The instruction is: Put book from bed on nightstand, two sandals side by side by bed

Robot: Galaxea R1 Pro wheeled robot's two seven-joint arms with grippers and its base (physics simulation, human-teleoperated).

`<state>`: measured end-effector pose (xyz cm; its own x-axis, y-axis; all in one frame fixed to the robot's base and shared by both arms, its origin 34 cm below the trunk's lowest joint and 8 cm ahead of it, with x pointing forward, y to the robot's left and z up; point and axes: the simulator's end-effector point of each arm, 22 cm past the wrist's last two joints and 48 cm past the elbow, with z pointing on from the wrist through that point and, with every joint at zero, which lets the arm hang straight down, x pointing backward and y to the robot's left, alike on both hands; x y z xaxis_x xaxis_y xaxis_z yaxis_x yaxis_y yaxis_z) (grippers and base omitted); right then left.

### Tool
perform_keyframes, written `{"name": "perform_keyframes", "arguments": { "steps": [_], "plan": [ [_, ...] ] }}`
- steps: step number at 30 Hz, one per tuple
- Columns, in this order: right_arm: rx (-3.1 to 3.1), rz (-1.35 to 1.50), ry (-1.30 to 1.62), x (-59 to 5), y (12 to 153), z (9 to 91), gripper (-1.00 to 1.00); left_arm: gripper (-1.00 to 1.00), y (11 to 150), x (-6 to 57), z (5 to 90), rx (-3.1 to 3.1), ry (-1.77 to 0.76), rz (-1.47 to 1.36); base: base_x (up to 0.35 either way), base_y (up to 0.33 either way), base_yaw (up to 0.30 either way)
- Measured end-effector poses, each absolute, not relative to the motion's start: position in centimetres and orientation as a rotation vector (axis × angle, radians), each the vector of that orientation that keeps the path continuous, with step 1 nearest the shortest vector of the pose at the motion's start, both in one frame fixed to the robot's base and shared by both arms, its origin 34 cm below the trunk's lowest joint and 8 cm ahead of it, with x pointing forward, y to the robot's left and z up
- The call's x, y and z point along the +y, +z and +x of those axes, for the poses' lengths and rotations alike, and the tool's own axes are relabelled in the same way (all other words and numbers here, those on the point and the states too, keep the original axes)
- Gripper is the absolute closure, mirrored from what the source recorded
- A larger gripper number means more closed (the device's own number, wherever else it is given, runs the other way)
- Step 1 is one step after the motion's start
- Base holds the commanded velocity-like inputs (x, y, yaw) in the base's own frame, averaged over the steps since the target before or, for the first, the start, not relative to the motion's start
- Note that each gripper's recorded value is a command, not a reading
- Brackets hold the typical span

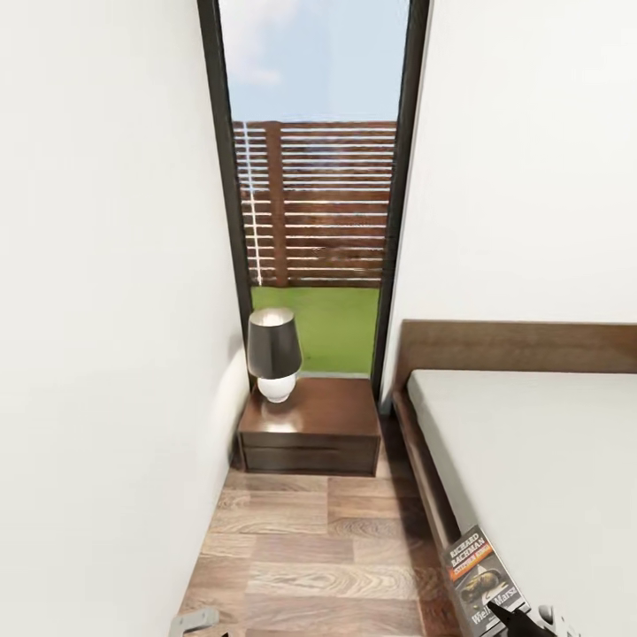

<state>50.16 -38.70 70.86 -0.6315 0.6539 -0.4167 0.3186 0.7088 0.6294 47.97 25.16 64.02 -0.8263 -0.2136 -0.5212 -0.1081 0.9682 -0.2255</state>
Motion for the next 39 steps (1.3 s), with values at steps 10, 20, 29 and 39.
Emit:
{"name": "perform_keyframes", "arguments": {
  "steps": [10, 20, 29, 39],
  "plan": [
    [2.270, 0.737, 0.679, -38.63, 70.85, 50.16, 1.00, -1.00, 64.01, 25.15, 47.94, 2.547, -0.250, -0.226, 0.323, 0.000, -0.072],
    [2.270, 0.737, 0.679, -38.63, 70.85, 50.17, 1.00, -1.00, 64.02, 25.16, 47.97, 2.547, -0.250, -0.227, 0.323, 0.000, -0.004],
    [2.270, 0.737, 0.679, -38.62, 70.84, 50.15, 1.00, -1.00, 64.01, 25.16, 47.93, 2.547, -0.250, -0.227, 0.323, 0.000, 0.000],
    [2.270, 0.737, 0.679, -38.63, 70.85, 50.17, 1.00, -1.00, 64.01, 25.16, 47.93, 2.547, -0.250, -0.227, 0.323, 0.000, 0.000]
  ]
}}
